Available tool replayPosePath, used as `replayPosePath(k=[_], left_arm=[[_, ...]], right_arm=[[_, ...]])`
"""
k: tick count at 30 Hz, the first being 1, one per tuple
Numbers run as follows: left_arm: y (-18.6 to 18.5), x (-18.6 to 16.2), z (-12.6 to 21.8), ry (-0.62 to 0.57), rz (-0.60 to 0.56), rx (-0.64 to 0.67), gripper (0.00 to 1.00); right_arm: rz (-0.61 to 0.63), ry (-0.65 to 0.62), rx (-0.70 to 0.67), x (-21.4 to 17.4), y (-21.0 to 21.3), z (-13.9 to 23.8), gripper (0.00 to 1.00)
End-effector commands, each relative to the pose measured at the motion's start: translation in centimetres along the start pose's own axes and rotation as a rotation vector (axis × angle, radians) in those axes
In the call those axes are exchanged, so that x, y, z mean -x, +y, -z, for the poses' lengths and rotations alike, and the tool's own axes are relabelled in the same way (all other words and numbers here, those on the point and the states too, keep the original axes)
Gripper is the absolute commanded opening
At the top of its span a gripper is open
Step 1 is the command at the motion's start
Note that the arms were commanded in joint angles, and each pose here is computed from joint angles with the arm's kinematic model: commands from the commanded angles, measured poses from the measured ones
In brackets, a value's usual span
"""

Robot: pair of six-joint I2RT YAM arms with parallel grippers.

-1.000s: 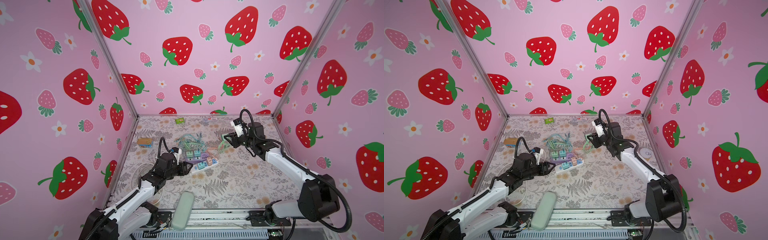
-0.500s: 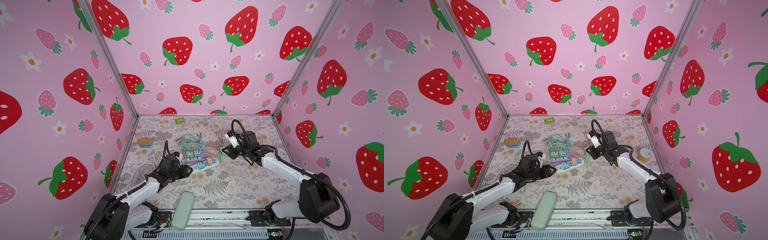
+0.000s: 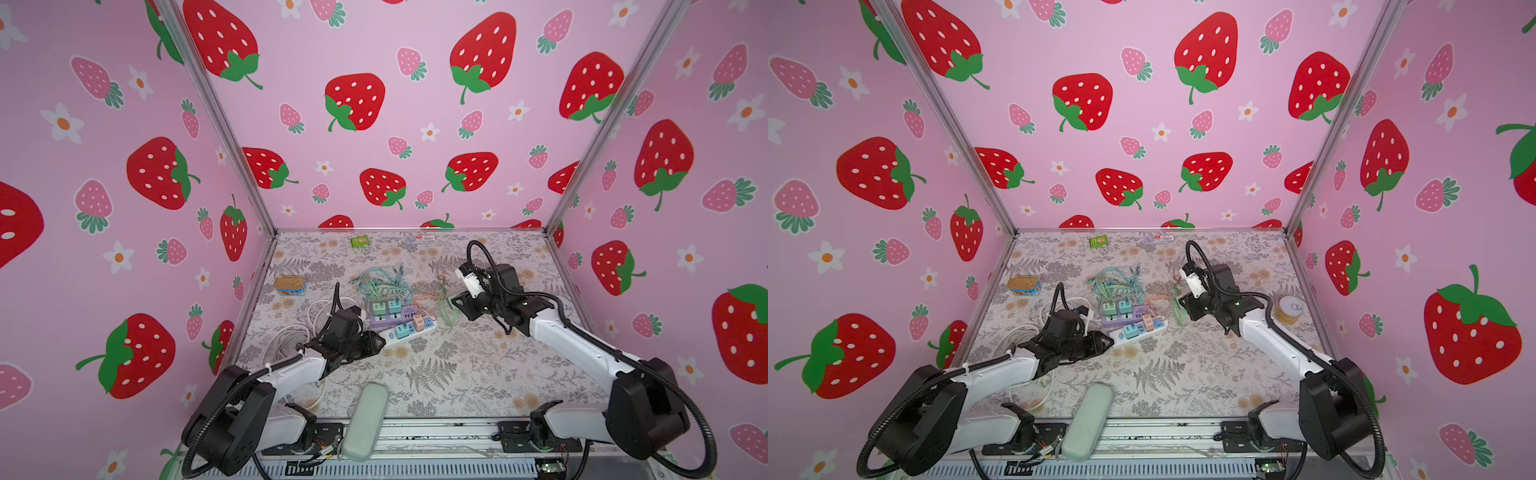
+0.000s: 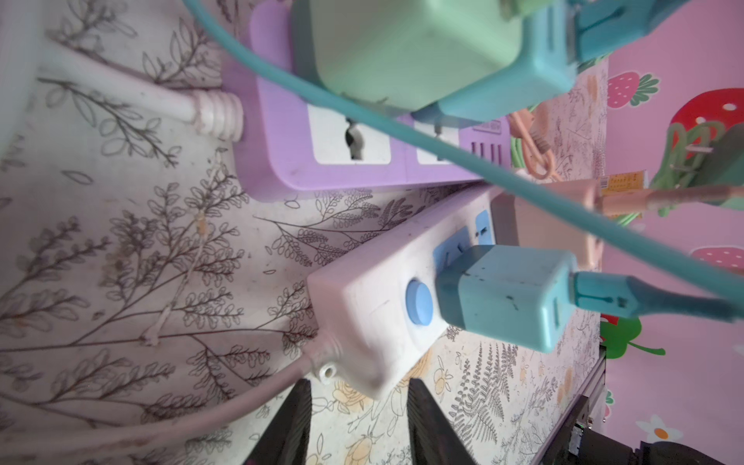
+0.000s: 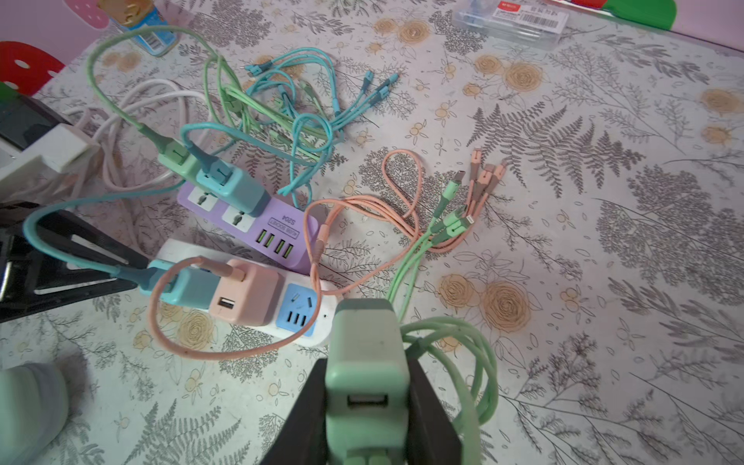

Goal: Insert the plug
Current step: 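Move the right gripper with the charger over the white strip beside the pink charger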

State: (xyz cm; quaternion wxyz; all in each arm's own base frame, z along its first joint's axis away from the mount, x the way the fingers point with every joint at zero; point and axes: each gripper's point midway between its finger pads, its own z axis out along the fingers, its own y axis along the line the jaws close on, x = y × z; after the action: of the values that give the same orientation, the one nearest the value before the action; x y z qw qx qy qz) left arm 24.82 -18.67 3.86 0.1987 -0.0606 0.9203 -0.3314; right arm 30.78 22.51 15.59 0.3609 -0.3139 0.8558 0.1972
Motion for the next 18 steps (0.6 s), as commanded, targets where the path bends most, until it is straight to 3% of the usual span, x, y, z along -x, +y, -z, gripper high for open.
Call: replayPosePath(k=[1, 10, 18], left_arm=[[-0.4, 0.8, -0.2, -0.015, 0.022, -0.01, 0.41], [1.4, 0.9, -0.1, -0.021, 0.011, 0.082, 0.37], [2.9, 1.5, -0.3, -0.004, 0.029, 0.103, 0.37]], right_arm=[[0.052, -0.038, -0.067, 2.2, -0.9, 1.3, 0.03], [0.182, 0.085, -0.243, 1.1, -3.7, 1.7, 0.04], [0.277, 0.12, 0.046, -1.8, 3.4, -0.3, 0.03]])
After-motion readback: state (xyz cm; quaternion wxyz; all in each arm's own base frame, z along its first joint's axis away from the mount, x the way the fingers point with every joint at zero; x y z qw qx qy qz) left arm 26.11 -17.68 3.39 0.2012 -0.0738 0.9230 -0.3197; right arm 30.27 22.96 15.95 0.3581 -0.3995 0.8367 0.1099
